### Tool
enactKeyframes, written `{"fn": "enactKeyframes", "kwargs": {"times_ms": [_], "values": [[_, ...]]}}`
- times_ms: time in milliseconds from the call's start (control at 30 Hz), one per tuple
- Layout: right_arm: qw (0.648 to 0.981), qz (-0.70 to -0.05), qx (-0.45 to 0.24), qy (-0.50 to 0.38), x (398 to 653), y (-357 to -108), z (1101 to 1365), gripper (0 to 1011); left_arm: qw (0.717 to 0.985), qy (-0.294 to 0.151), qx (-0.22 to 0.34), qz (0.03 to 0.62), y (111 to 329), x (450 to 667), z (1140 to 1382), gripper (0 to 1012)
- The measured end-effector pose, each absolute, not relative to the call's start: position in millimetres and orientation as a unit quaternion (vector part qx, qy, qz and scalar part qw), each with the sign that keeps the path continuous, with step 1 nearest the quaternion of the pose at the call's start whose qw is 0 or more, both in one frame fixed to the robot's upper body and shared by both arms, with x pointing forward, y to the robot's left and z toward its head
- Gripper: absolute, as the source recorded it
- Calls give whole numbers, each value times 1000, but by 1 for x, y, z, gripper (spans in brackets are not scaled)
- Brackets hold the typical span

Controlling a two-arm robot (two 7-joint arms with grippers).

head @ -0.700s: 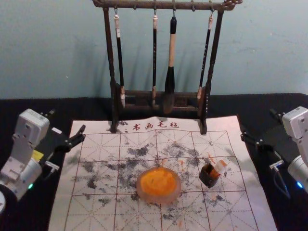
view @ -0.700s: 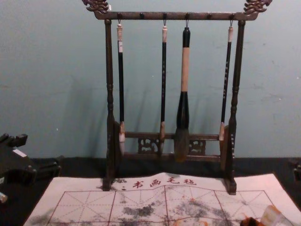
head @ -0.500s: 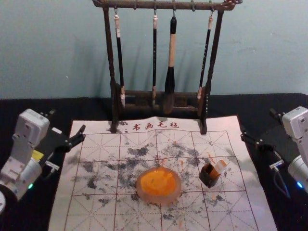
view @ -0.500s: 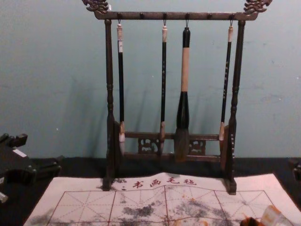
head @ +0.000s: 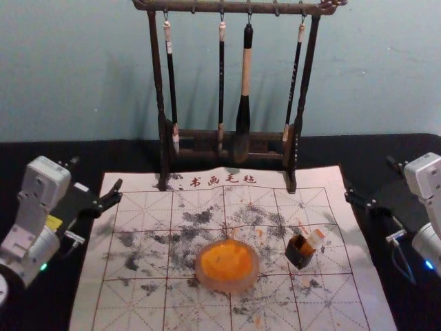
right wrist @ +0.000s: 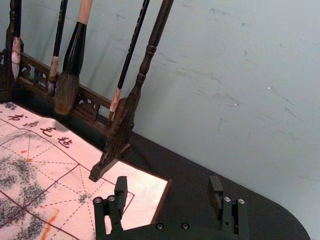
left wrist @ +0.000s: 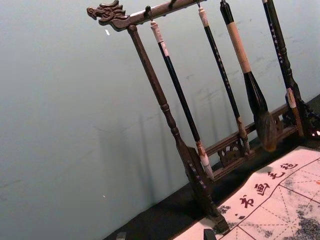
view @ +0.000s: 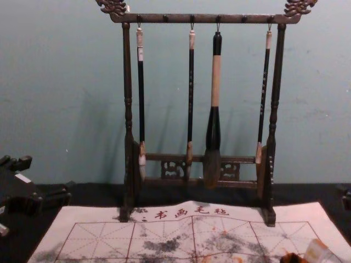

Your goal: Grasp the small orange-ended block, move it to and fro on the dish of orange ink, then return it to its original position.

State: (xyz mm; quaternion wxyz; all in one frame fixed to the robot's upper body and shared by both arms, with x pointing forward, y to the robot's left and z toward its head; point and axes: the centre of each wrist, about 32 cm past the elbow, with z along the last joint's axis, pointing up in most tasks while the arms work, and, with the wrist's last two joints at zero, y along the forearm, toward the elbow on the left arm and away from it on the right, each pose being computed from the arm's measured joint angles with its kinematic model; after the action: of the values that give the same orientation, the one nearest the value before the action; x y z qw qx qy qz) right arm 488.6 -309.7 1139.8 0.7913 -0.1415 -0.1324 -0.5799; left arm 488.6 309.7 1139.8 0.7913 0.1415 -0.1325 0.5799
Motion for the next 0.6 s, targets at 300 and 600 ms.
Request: {"fn": "enactKeyframes", "kwargs": {"times_ms": [300,600], "values": [[791,-580,-142,-132,489,-310,1140,1002,791,-132,141,580,310,489,1140,1001],[791,-580,-142,-133,489,-310,1140,1002,791,-132,141,580,310,489,1140,1001]]}}
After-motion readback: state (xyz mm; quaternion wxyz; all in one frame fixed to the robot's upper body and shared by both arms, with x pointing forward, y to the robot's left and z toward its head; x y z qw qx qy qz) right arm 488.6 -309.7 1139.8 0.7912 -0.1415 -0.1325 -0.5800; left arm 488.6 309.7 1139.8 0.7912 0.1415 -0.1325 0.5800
